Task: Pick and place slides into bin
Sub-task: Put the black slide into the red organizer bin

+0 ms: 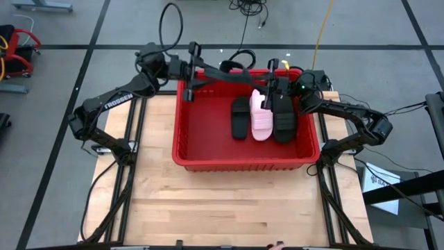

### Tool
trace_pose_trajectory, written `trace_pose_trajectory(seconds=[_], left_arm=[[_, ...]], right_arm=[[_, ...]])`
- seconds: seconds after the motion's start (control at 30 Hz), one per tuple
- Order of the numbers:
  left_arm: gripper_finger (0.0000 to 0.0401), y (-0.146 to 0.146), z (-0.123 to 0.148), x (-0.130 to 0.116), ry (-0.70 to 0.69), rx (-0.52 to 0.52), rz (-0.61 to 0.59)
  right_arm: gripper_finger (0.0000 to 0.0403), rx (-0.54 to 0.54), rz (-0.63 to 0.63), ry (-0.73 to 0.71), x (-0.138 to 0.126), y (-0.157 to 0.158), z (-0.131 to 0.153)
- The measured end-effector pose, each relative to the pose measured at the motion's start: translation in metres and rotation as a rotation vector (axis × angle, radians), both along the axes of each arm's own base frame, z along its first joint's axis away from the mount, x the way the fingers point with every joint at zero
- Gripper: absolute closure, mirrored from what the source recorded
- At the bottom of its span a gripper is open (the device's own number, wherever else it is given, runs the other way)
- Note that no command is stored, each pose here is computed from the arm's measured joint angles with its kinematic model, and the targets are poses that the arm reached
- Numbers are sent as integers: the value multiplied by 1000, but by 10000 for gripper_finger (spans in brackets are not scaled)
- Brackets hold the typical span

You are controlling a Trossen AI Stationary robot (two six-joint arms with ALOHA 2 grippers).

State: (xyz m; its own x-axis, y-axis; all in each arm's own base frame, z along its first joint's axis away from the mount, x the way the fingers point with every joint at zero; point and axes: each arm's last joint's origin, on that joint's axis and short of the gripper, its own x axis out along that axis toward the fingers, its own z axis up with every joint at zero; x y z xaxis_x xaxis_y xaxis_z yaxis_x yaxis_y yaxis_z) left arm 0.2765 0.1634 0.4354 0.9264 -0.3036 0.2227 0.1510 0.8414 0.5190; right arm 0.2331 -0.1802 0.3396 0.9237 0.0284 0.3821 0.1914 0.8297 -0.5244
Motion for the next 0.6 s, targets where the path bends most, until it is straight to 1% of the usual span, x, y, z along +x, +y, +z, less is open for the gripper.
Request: trace_pose_trajectory(seconds=[0.1, 0.3, 0.33, 0.6], left_arm=[[262, -3, 0, 2, -6, 27, -5], [355, -5, -1, 3, -3, 39, -14], [360, -5, -2, 3, 2, 41, -12], [360, -4, -6, 4, 31, 64, 0]], right_arm=[[362, 9, 9, 7, 2, 2, -1], [362, 21, 15, 14, 3, 2, -1], [362, 22, 15, 15, 3, 2, -2], [355, 33, -22, 9, 0, -2, -2]])
